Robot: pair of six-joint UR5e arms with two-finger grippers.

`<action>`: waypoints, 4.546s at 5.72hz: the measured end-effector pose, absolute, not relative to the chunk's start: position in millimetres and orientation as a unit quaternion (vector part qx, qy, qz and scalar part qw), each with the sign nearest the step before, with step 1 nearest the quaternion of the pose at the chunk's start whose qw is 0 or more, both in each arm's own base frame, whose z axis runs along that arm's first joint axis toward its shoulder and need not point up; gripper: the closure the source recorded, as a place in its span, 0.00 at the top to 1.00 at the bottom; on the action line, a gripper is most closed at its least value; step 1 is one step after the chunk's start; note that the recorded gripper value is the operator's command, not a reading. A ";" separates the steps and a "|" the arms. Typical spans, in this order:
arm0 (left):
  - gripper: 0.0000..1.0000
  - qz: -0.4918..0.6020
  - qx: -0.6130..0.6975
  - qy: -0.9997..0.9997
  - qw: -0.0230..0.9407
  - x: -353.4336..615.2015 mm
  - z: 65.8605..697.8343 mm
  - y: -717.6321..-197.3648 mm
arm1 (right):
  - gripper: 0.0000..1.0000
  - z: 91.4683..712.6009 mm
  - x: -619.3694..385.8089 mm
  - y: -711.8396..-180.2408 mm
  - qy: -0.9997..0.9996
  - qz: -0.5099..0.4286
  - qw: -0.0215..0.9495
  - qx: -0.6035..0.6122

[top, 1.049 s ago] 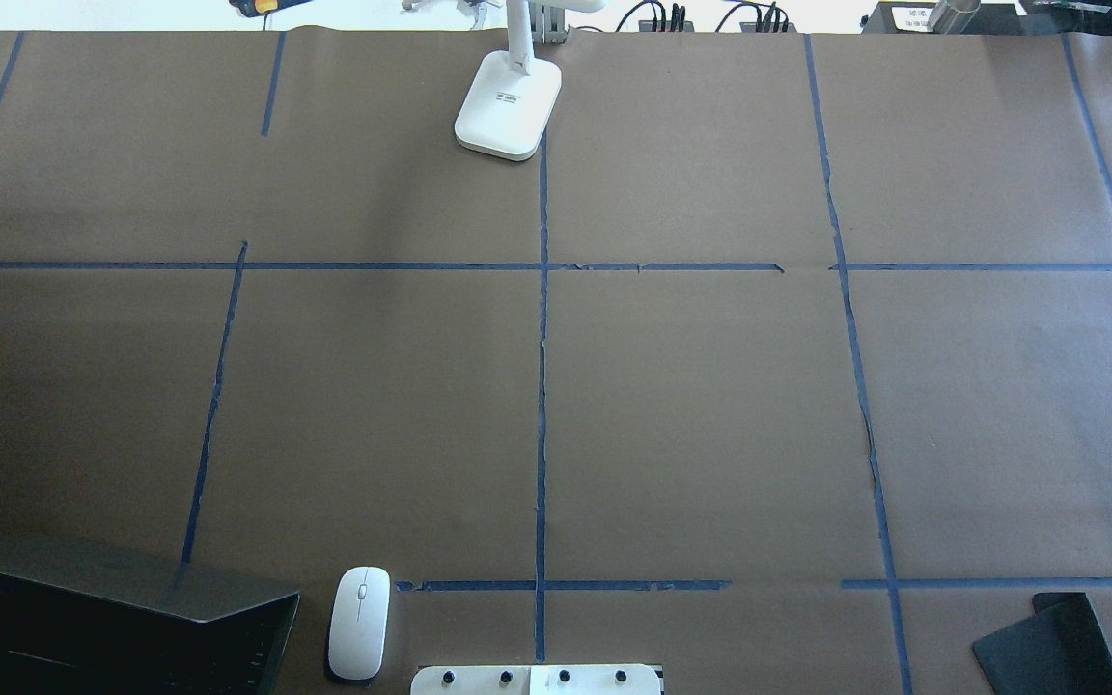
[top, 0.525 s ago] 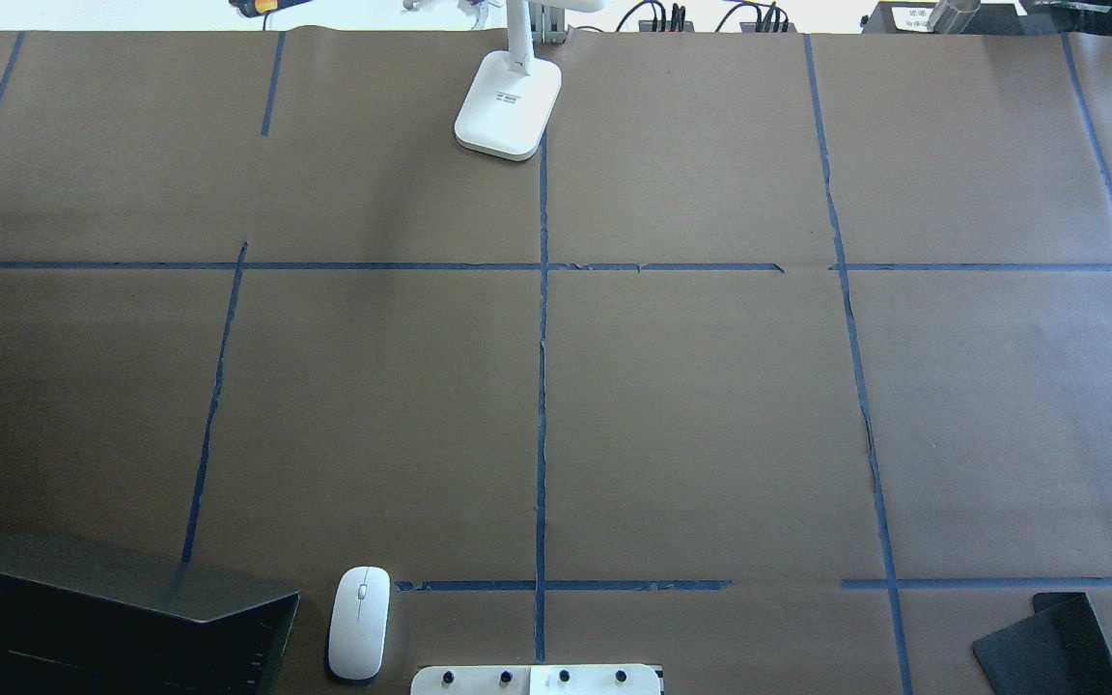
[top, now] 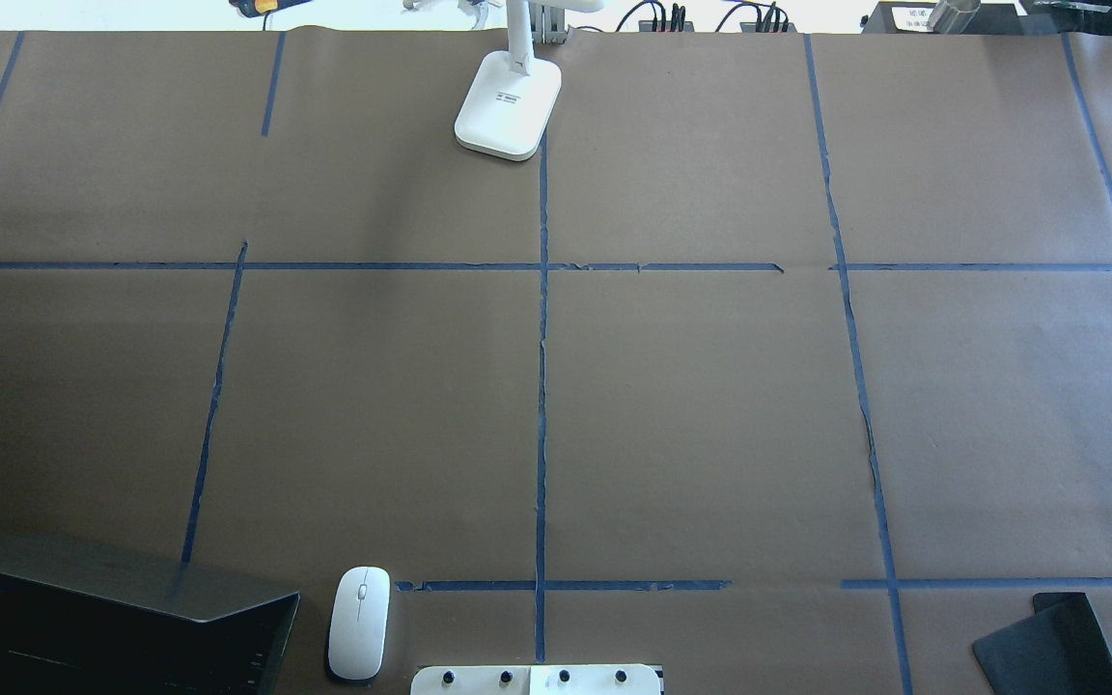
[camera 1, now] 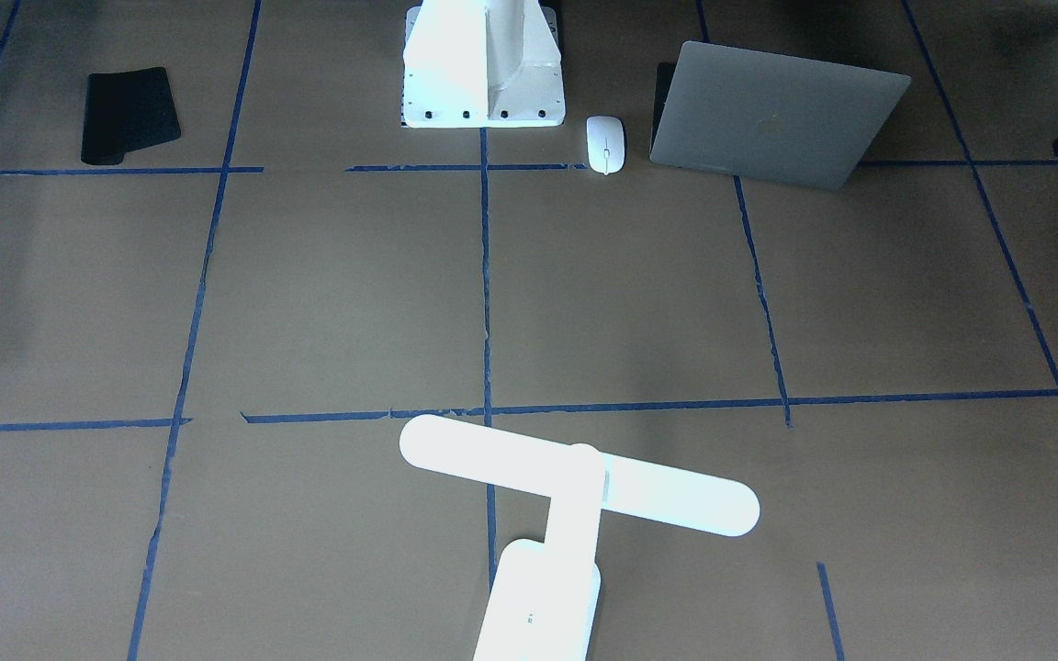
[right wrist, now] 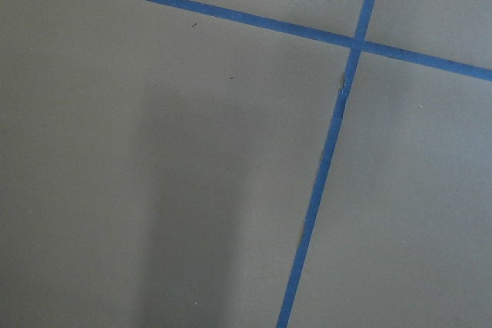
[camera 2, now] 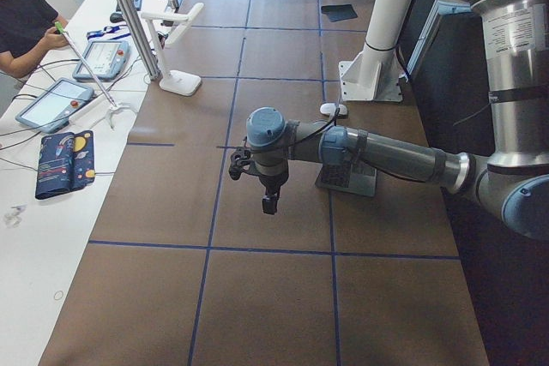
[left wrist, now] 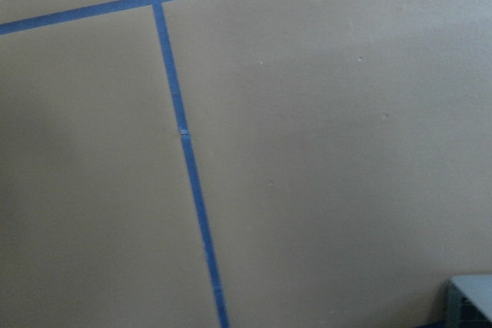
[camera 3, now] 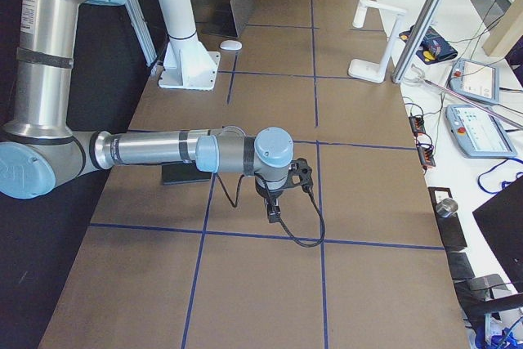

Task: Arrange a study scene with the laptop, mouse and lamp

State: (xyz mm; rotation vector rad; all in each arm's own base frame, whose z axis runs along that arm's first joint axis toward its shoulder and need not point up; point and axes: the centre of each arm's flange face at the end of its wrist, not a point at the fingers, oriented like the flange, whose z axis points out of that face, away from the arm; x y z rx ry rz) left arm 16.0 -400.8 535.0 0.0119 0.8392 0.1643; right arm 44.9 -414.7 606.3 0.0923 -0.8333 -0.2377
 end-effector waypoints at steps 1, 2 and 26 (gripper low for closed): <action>1.00 0.042 -0.011 0.412 0.910 40.8 501.6 -394.8 | 1.00 606.1 44.4 -415.1 -0.405 -0.115 0.906 0.046; 1.00 -0.005 -0.033 0.419 0.907 61.3 467.0 -384.2 | 1.00 606.3 44.2 -415.2 -0.406 -0.113 0.906 0.045; 0.00 -0.585 -0.101 0.364 0.718 212.8 310.3 -322.2 | 1.00 626.4 43.1 -419.5 -0.413 -0.084 0.906 0.038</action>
